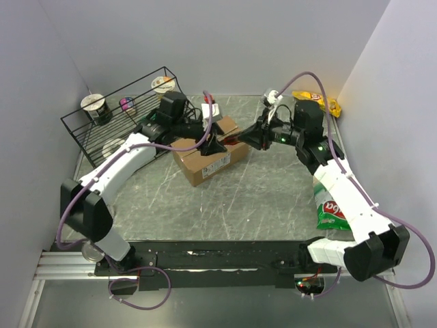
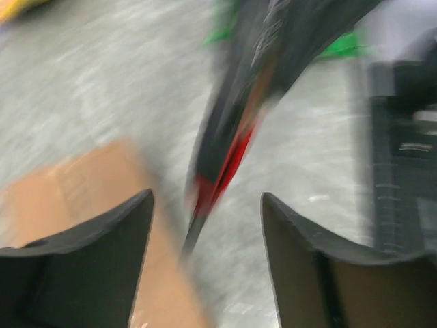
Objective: Unpack the express box
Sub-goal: Cut the express box at the center of the board.
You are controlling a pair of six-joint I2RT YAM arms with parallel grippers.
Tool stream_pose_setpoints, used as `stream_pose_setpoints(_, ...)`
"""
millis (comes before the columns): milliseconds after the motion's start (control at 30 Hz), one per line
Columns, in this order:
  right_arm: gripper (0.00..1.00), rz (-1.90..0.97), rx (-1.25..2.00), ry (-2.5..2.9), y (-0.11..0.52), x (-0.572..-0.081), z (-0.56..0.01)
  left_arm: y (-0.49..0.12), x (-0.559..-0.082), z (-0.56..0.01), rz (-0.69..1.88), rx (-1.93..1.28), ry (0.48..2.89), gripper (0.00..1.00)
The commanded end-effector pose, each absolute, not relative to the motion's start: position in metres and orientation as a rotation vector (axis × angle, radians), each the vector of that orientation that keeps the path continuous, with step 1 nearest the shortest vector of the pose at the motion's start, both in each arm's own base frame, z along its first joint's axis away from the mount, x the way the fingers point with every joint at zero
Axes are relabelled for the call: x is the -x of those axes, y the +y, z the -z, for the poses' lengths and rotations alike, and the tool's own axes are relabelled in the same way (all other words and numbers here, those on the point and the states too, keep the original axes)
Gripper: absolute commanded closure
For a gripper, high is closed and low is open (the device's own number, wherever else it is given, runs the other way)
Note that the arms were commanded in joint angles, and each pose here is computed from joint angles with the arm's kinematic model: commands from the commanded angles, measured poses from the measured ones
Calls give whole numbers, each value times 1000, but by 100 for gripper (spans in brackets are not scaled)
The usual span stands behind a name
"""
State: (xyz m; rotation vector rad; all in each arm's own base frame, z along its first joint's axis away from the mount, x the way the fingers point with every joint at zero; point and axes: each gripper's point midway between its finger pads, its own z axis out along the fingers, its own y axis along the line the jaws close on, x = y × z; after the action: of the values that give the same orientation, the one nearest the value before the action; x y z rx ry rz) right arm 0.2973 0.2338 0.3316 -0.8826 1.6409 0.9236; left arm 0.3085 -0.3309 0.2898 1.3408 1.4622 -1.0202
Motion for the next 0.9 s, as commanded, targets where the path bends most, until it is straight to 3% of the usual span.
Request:
stream_pose_setpoints(0,100,-480,468,1778,165,-342,-322,-246,-394,-280,417,-996,1702,27)
stream_pose_setpoints(67,100,-379,365,1827,143,-347,-304,-228,-396,-265,402,-1001,1759,27)
stream_pose_setpoints(300,100,-418,213,1910,120,-351,-286,-233,-393,-212,527,-904,1935,22)
stream_pose_setpoints(867,100,-536,385,1978,129,-324,-259,-201,-459,-155,264,-630,2114,16)
